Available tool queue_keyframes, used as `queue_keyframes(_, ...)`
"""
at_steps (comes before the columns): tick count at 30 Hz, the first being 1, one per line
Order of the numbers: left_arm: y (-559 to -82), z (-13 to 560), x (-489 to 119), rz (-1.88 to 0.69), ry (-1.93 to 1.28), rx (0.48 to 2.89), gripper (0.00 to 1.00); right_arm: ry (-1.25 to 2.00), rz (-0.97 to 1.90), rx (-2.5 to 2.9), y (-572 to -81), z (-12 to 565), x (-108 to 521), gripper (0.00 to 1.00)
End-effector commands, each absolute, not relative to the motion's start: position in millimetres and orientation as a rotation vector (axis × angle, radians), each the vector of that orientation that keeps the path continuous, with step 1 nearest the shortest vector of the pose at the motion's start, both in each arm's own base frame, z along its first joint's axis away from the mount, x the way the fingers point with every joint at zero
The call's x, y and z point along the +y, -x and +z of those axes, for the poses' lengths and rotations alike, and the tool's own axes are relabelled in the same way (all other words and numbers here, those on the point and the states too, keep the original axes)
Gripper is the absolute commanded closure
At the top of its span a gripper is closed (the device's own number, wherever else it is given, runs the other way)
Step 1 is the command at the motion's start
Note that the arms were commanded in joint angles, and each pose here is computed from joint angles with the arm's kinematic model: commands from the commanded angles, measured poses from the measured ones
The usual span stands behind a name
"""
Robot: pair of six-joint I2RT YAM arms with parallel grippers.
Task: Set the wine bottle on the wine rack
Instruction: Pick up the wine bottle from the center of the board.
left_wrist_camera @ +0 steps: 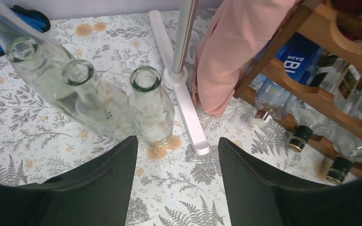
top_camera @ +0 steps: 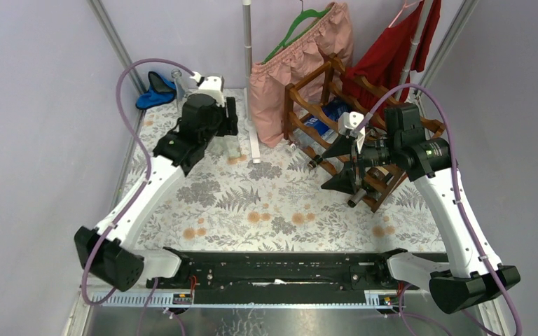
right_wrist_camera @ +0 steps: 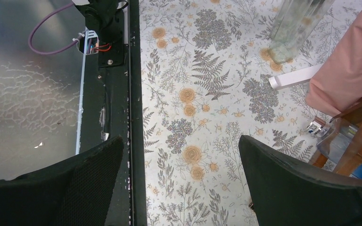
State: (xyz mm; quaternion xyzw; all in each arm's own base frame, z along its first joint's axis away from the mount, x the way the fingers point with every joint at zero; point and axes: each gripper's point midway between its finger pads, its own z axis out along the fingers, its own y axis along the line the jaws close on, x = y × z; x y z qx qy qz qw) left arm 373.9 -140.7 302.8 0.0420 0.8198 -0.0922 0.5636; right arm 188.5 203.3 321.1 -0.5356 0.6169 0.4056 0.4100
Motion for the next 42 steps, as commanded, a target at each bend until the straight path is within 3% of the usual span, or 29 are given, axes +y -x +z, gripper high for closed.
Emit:
queue_keyframes(1, -397.8, 307.0, -134.3, -0.113, -0.085, 1.926, 0.31, 1.349, 1.017, 1.534, -189.8, 323.4, 205.3, 0.00)
queue_keyframes(10, -436.3, 287.9, -117.2, 0.033, -0.043, 1.971, 0.30, 1.352, 1.021, 1.524, -188.9, 323.5, 205.8, 0.00)
queue_keyframes(19, -460.2, 265.4, -118.2, 0.019, -0.049, 2.024, 0.30, 1.353, 1.030, 1.529, -190.2, 321.0, 206.5, 0.00)
queue_keyframes(31, -484.6, 249.9, -118.4, -0.031, -0.052, 2.068, 0.45, 1.354, 1.032, 1.538, -190.7, 319.6, 206.4, 0.00)
queue_keyframes(34, -483.3, 247.3, -120.0, -0.044, -0.062, 2.077, 0.59, 1.353, 1.028, 1.540, -190.8, 319.5, 206.0, 0.00)
queue_keyframes(35, -482.1, 247.2, -119.4, -0.047, -0.061, 2.081, 0.80, 1.353, 1.028, 1.539, -190.8, 319.7, 206.1, 0.00)
queue_keyframes(36, -480.1, 247.4, -119.9, -0.053, -0.063, 2.085, 0.92, 1.353, 1.029, 1.540, -190.9, 319.7, 206.1, 0.00)
queue_keyframes(37, -477.2, 248.7, -121.0, -0.063, -0.069, 2.089, 0.98, 1.353, 1.030, 1.541, -190.8, 319.6, 206.1, 0.00)
queue_keyframes(42, -446.2, 264.7, -126.3, -0.162, -0.095, 2.077, 1.00, 1.361, 1.008, 1.546, -192.1, 319.3, 204.3, 0.00)
